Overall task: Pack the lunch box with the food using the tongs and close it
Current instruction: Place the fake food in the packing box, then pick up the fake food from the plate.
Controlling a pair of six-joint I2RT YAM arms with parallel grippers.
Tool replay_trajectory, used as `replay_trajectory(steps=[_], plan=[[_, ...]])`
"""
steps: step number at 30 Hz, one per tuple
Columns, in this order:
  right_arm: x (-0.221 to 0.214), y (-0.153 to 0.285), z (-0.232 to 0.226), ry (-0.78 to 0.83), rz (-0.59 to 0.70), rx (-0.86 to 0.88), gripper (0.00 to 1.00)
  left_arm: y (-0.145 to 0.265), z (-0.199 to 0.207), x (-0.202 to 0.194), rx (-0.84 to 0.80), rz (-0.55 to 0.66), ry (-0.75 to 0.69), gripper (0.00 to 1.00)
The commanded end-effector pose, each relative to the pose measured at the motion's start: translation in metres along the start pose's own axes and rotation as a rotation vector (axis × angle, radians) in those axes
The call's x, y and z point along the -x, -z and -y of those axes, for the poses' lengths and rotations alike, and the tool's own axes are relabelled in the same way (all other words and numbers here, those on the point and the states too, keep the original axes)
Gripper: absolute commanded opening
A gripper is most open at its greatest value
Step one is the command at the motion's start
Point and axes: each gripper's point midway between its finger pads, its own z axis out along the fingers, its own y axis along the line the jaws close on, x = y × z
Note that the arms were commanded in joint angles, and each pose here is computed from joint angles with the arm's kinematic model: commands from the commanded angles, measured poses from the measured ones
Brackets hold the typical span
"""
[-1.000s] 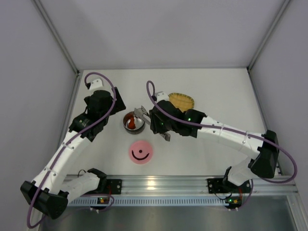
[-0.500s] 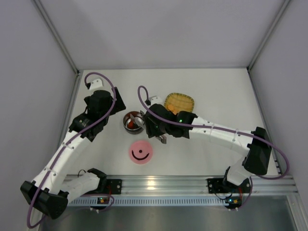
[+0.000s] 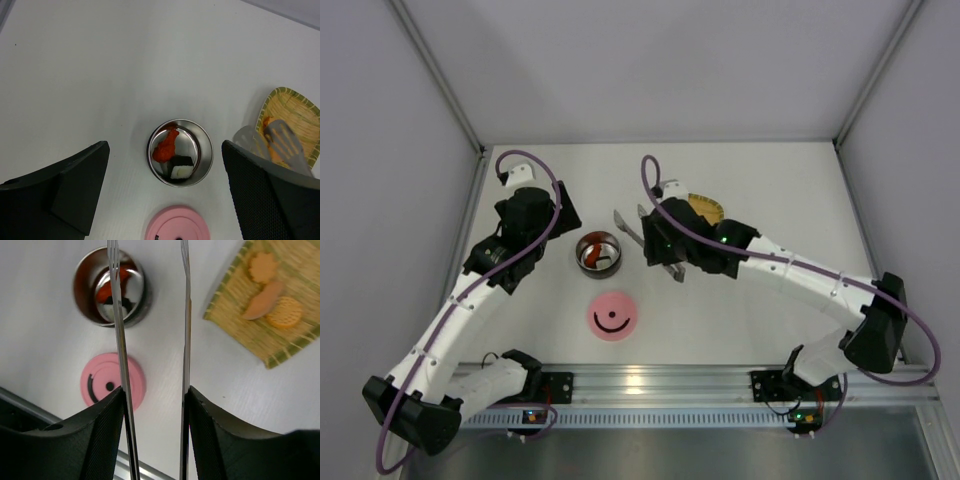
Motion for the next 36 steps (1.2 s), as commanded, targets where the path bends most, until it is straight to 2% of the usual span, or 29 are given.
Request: replay_trajectory(steps=[1, 5, 11, 24, 36], plan=[[0.025, 0.019, 0.054, -0.074, 0.087, -0.099, 0.5, 0.005, 0.002, 0.013, -0.02, 0.051, 0.019, 0.99], [0.025, 0.016, 0.105, -0.106, 0.088, -0.206, 0.5, 0.004, 0.003, 0.011, -0.025, 0.047, 0.02, 0.99], [0.011, -0.007, 0.138, -0.121, 0.028, -0.28, 0.5, 0.002, 0.004, 0.011, -0.025, 0.045, 0.019, 0.99], [-0.037, -0.022, 0.14, -0.158, -0.061, -0.248, 0.47, 0.0, 0.002, 0.006, -0.021, 0.035, 0.012, 0.99], [-0.036, -0.026, 0.127, -0.146, -0.069, -0.212, 0.42, 0.0, 0.002, 0.006, -0.021, 0.037, 0.014, 0.99]])
